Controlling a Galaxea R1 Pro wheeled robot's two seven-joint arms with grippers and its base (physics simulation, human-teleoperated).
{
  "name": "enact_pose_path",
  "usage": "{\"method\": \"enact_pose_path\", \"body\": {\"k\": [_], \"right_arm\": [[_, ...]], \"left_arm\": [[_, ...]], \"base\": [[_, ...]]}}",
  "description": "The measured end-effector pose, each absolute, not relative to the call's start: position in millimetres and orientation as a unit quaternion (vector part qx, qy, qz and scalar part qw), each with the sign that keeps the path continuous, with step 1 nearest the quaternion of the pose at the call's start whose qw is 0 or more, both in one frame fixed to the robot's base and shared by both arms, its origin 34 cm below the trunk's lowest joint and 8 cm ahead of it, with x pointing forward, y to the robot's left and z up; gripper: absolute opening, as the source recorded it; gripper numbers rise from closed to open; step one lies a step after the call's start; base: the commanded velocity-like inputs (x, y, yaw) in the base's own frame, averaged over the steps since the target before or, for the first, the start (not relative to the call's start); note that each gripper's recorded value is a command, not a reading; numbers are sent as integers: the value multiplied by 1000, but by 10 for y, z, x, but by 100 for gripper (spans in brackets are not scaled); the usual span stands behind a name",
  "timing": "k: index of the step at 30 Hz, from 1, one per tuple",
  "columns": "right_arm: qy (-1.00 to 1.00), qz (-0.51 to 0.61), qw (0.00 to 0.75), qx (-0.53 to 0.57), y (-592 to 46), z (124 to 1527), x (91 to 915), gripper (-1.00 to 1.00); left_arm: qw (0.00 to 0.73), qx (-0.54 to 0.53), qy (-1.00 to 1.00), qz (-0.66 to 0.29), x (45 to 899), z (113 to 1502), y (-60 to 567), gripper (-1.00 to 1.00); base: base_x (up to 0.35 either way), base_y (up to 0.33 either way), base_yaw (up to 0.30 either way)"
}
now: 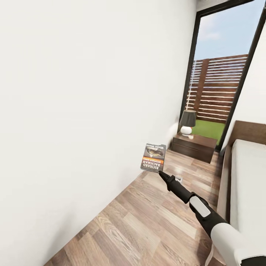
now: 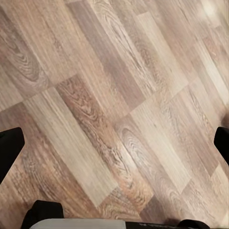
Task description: In the bedroom, move the book from the bed onto either nightstand, and place the two sandals side by side next to the bed.
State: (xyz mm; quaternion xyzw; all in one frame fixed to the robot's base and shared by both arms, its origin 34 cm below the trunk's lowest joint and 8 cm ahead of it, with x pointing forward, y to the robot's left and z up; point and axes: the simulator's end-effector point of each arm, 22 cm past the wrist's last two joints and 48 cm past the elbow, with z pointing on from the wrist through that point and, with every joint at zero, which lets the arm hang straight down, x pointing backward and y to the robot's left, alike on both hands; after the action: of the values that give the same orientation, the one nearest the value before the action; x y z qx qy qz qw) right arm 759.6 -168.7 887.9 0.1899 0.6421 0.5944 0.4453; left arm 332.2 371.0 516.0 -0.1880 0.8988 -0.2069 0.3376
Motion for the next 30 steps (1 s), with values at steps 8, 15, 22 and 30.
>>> {"method": "enact_pose_path", "body": {"k": [8,15,22,30], "right_arm": [[642,595,445,190,-1687,8882,7596,-100],[642,595,445,190,-1685,8882,7596,-100],[640,596,445,191,-1684,8892,7596,-100],[640,597,445,191,-1682,8895,7596,-100]], "left_arm": [[337,-188,900,-205,3319,5157,3720,100],[337,-188,900,-204,3318,5155,3724,100],[337,-188,900,-204,3318,5156,3727,100],[337,-187,900,-203,3317,5158,3742,100]], "base": [[2,1,-147],[1,3,-145],[61,73,-145],[92,106,-145]]}}
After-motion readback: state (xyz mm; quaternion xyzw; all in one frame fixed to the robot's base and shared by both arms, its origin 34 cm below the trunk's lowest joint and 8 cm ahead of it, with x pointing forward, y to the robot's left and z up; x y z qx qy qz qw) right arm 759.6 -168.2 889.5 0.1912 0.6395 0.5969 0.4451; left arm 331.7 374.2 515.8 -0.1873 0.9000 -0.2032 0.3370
